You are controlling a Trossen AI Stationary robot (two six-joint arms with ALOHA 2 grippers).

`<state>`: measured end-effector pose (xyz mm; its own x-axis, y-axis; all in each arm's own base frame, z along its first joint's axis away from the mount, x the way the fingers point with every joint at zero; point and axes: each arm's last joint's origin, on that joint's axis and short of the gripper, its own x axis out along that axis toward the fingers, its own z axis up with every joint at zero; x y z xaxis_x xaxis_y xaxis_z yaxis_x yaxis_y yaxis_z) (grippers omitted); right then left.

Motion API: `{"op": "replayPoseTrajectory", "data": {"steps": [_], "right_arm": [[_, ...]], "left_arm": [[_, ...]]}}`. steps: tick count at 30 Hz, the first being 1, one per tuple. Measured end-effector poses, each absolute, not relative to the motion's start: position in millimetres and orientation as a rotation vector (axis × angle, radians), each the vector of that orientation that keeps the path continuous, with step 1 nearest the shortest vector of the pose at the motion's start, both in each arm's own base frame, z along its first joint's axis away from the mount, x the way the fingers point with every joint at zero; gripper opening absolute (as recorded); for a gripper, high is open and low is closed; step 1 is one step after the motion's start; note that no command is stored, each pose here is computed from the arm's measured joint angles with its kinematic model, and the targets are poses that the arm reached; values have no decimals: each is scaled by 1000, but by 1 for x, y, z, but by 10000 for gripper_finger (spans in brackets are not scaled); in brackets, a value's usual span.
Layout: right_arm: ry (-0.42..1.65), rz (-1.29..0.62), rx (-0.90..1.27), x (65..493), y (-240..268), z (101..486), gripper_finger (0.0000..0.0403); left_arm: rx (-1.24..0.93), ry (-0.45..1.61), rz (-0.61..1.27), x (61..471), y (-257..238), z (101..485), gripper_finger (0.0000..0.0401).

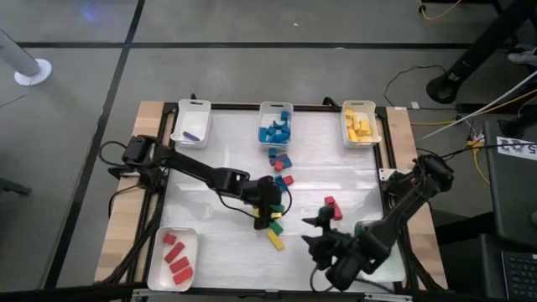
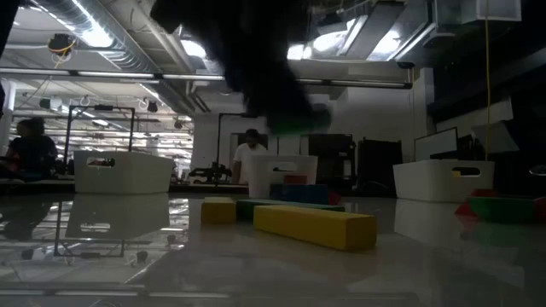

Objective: Sort blocks
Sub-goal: Put the green block into the bottom right white bin

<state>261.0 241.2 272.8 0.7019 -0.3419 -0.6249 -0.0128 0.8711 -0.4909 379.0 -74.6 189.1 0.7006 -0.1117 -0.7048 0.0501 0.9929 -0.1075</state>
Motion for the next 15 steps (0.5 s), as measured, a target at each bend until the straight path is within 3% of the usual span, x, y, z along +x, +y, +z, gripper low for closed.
{"op": "replayPoseTrajectory", "data": {"steps": [9, 15], "right_arm": [[732, -80, -624, 286, 234, 279, 257], [682, -44, -700, 295, 234, 283, 257]], "left_arm": [[-146, 664, -330, 378, -81, 238, 121], [-154, 596, -377, 371, -81, 262, 119]]}}
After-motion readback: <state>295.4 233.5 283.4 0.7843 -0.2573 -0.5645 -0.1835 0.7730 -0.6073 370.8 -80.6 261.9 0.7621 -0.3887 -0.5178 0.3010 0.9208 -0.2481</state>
